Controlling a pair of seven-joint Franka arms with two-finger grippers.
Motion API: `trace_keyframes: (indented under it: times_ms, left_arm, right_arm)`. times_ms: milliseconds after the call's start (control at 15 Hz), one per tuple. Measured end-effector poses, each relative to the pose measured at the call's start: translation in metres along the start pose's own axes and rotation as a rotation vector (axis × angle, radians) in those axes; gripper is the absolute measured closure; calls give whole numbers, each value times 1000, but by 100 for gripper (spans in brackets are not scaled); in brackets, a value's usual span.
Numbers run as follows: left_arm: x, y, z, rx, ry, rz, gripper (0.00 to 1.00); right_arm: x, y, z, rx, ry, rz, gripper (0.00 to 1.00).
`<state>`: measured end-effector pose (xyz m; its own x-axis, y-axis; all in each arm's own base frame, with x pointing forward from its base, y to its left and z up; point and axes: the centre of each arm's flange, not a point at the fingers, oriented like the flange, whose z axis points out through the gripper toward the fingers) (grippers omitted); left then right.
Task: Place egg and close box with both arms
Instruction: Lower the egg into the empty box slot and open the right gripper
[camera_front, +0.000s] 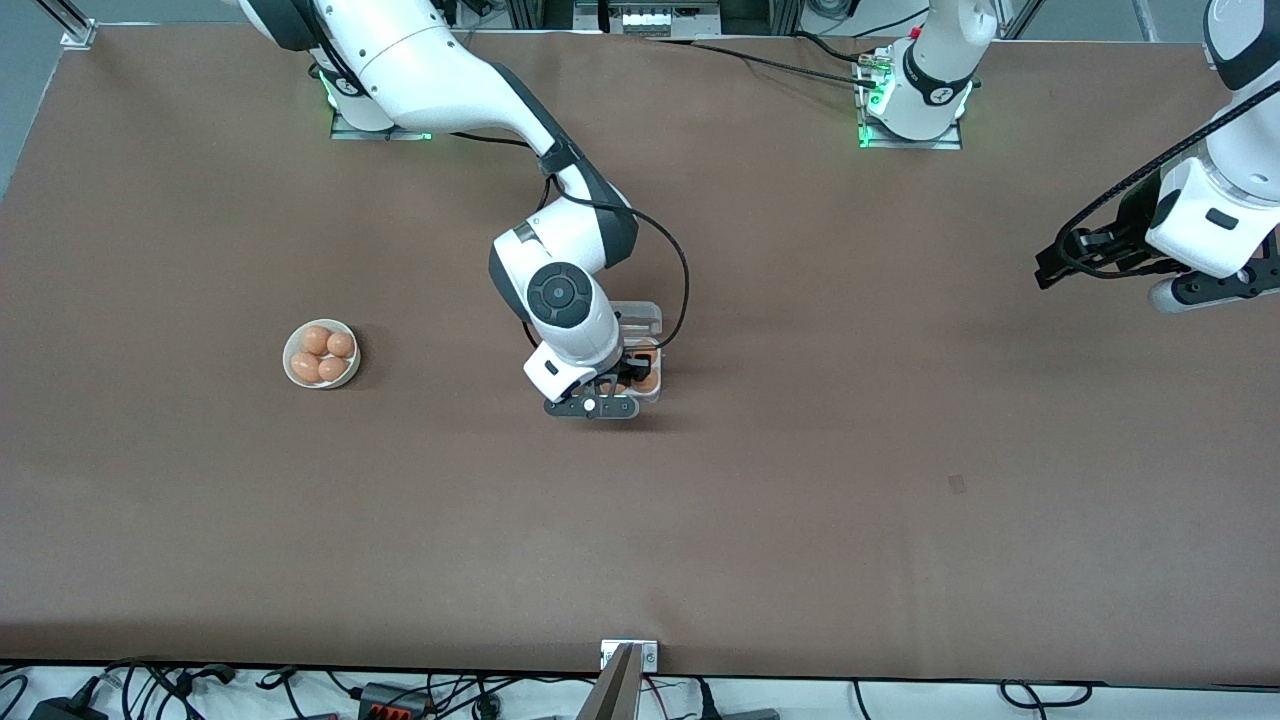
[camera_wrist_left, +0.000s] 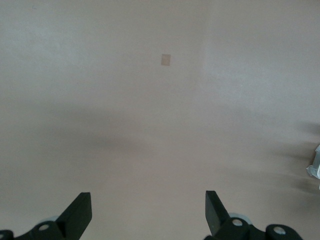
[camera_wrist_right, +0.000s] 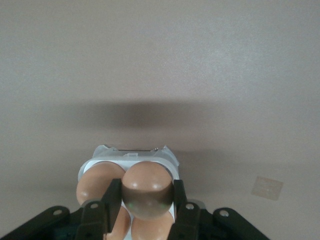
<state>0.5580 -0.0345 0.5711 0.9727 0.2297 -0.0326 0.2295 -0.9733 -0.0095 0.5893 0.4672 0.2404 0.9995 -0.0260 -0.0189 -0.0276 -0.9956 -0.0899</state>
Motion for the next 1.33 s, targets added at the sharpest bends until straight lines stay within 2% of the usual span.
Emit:
trace_keyframes:
  times_ms: [800, 933, 1000, 1200, 1333]
  left_arm:
    - [0, 0, 0, 0, 0, 0, 0]
    - [0, 0, 0, 0, 0, 0, 0]
    - [0, 0, 0, 0, 0, 0, 0]
    - [0, 0, 0, 0, 0, 0, 0]
    - [0, 0, 0, 0, 0, 0, 0]
  right_arm:
    - [-6, -2, 7, -21, -2, -18, 53]
    - [-6, -2, 6, -23, 1, -18, 42]
    - [-4, -1, 5, -23, 4, -17, 30]
    - [1, 1, -3, -22, 17, -11, 3]
    - [4, 4, -12, -31, 16, -5, 0]
